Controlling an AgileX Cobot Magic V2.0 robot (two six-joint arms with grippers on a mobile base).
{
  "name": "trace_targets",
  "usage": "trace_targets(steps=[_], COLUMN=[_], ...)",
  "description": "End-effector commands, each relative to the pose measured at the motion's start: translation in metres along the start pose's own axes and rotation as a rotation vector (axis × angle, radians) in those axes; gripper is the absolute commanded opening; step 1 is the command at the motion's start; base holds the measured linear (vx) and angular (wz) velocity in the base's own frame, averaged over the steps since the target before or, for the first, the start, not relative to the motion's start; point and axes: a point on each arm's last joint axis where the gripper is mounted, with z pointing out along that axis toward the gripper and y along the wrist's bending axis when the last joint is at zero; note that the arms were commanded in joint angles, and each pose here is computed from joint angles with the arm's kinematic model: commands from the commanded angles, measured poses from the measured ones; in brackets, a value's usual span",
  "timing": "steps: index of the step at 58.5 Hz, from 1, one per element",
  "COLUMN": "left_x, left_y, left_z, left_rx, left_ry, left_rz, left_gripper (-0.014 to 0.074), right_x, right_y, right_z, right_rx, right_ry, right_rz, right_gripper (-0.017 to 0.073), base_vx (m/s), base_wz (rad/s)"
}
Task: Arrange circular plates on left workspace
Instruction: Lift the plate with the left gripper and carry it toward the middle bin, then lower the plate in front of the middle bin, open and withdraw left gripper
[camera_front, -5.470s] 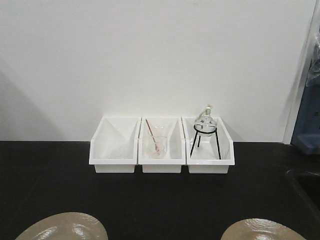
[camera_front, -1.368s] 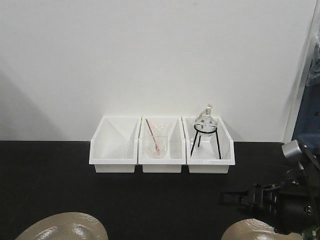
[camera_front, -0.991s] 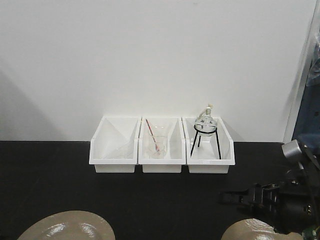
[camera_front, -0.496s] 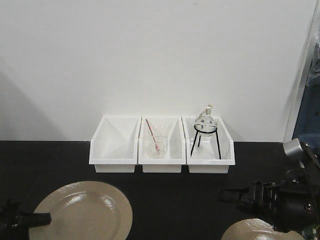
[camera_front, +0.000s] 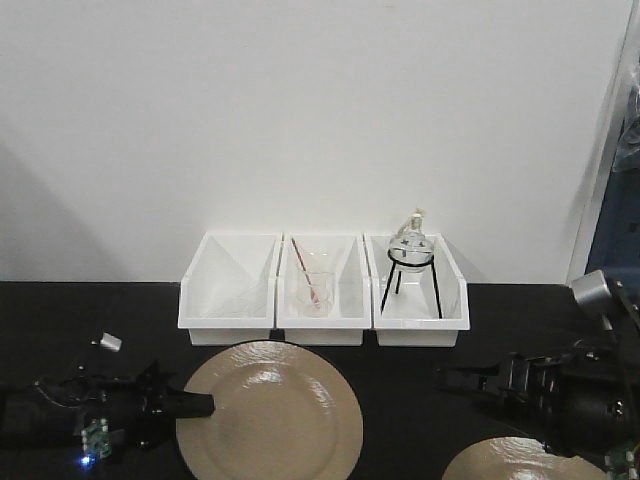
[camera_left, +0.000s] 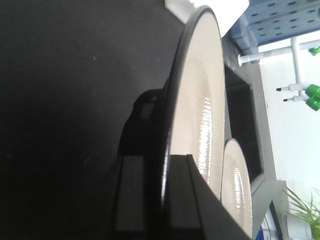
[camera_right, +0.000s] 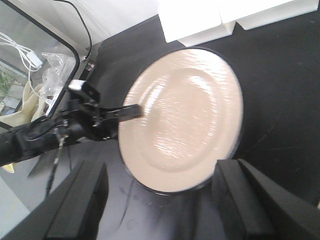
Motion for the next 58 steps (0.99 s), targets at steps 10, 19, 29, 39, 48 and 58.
trace_targets(steps=[10, 19, 29, 39, 48, 58], left_x=[-0.017, -0.021, -0.022, -0.024, -0.023, -0.019], left_y=[-0.035, -0.035, -0.030, -0.023, -0.024, -0.023], left_z=[0.032, 0.047, 0.051, 0.051, 0.052, 0.053], left_rx=[0.175, 0.164, 0.115, 0.040, 0.042, 0.030], left_ry=[-0.036, -0.033, -0.056, -0.081, -0.075, -0.039], left_rz=[-0.047, -0.065, -0.050, 0.029, 0.082, 0.116], left_gripper=[-0.0001, -0.0001, 0.0005, 0.0080, 0.0239, 0.0425], right_x=[-0.013, -0.013, -0.013, -0.012, -0.012, -0.011], right_y=[0.013, 0.013, 0.013, 0.014, 0.014, 0.015], right_z=[-0.007, -0.007, -0.007, -0.007, -0.007, -0.007], right_rx=[-0.049, -0.051, -0.051, -0.054, -0.062, -0.074], right_ry=[-0.064, -0.064, -0.064, -0.061, -0.056, -0.048], right_rz=[-0.024, -0.034, -0.034, -0.034, -0.035, -0.035], right_gripper=[0.0494, 0.0494, 0.0494, 0.0494, 0.0494, 0.0494], base_vx=[0.00, 0.00, 0.00, 0.00, 0.00, 0.00], base_wz=[0.00, 0.00, 0.00, 0.00, 0.00, 0.00])
